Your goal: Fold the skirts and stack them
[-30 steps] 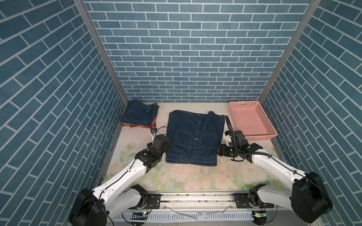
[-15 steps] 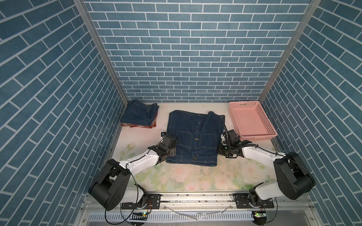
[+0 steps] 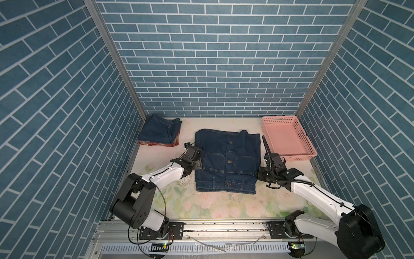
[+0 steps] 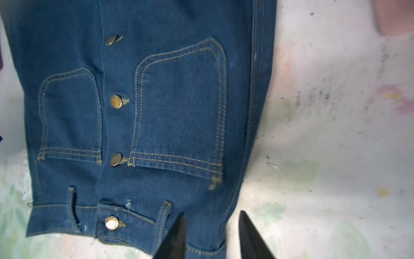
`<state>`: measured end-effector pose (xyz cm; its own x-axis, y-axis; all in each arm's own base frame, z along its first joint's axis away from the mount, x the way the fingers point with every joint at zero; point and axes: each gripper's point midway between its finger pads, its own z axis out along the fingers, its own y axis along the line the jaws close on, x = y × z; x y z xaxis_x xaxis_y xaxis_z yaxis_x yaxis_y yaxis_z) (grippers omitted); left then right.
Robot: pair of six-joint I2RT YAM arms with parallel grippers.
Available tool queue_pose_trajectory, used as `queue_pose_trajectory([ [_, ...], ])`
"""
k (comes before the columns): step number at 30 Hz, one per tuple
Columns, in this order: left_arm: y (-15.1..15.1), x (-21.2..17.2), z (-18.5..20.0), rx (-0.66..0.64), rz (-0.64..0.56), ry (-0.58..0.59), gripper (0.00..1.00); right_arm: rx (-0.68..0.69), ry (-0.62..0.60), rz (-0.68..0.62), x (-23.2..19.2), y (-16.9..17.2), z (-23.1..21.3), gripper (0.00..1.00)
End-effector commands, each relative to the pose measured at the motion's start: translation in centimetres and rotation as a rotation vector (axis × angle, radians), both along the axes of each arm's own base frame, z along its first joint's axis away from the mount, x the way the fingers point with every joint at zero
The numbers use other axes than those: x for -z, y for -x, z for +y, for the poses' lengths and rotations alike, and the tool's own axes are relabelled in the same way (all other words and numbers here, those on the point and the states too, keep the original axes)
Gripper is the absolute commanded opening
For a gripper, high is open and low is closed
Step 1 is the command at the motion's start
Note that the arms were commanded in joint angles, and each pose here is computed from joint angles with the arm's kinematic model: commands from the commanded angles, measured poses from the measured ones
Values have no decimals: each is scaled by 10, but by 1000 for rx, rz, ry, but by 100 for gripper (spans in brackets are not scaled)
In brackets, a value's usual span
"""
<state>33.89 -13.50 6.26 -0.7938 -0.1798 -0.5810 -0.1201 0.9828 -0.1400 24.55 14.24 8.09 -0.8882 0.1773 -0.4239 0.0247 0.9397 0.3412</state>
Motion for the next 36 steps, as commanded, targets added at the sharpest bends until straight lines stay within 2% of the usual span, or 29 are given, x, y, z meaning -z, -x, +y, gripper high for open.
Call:
queue_pose_trajectory([
  [1, -9, 3, -4, 21, 9, -15, 73, 29, 61, -3, -6, -8, -8, 52],
  [6, -23, 14, -11, 39, 47, -40, 74, 25, 41, -36, -25, -34, -4, 55],
  [10, -26, 33, -18, 55, 101, -36, 72, 35, 25, -44, -27, -42, -8, 55],
  [14, -25, 54, -20, 58, 147, -39, 65, 52, 18, -53, -27, -43, -15, 55],
  [16, -25, 60, -19, 54, 156, -43, 49, 58, 20, -58, -29, -43, -19, 55],
  [17, -24, 61, -16, 48, 157, -42, 36, 59, 24, -61, -30, -44, -21, 55],
  [18, -25, 62, -14, 39, 158, -41, 17, 59, 30, -64, -31, -45, -23, 55],
  [19, -25, 63, -11, 32, 158, -40, 6, 61, 34, -65, -31, -45, -24, 55],
  [20, -24, 63, -7, 24, 159, -41, 0, 62, 40, -69, -33, -47, -25, 55],
  [23, -19, 63, 10, -18, 155, -43, 0, 59, 41, -78, -34, -51, -24, 55],
  [30, -2, 65, 63, -166, 143, 34, 0, 43, 8, -96, -31, -77, -10, 56],
  [36, -7, 64, 55, -136, 152, 90, 0, 11, -3, -139, -38, -125, 13, 56],
])
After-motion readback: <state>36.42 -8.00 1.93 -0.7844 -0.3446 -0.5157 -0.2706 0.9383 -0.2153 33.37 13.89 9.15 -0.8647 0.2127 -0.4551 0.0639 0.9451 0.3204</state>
